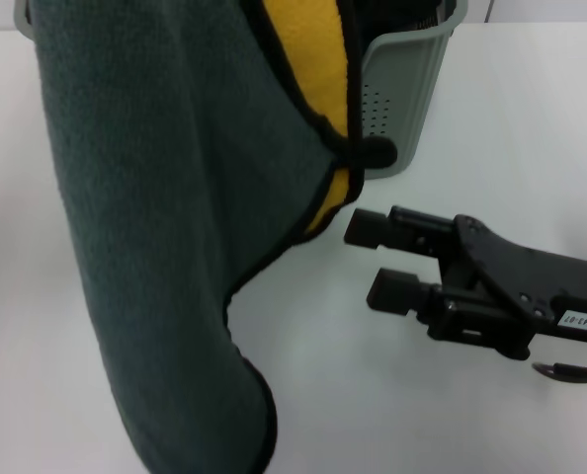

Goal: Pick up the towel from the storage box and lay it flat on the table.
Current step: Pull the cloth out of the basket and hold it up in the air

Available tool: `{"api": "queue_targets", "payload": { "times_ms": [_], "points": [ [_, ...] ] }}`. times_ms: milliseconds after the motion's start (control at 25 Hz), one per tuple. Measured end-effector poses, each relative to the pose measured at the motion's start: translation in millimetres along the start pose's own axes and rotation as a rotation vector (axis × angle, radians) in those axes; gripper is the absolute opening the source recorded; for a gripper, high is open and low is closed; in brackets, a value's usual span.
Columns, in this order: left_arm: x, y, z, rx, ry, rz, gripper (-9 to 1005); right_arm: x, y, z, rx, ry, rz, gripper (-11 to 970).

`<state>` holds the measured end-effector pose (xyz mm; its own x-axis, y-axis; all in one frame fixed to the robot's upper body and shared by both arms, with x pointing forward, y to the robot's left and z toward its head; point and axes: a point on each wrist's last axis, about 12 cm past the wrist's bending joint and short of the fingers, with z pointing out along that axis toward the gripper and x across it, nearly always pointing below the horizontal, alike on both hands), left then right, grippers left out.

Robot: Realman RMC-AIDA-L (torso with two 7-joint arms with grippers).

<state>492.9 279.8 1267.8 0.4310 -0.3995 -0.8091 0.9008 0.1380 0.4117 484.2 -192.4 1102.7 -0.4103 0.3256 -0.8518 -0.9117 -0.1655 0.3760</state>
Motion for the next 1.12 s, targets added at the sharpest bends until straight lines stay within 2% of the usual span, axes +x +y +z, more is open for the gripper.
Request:
{"api": "queue_targets", "payload": {
  "times_ms": [240, 760, 1120],
  "points": [
    [0, 0.0, 1, 0.005, -0.004, -0.002, 27, -3, -3.1, 6, -0.022, 0.017, 0.005, 617],
    [4, -0.7, 5, 0.026, -0.003, -0.007, 27, -21, -15.5, 18, -0.043, 0.012, -0.062, 613],
    [9, -2.4, 1, 0.005, -0.005, -0.011, 27, -31, -12.1, 14, -0.065, -0.036, -0.096, 611]
  ]
}}
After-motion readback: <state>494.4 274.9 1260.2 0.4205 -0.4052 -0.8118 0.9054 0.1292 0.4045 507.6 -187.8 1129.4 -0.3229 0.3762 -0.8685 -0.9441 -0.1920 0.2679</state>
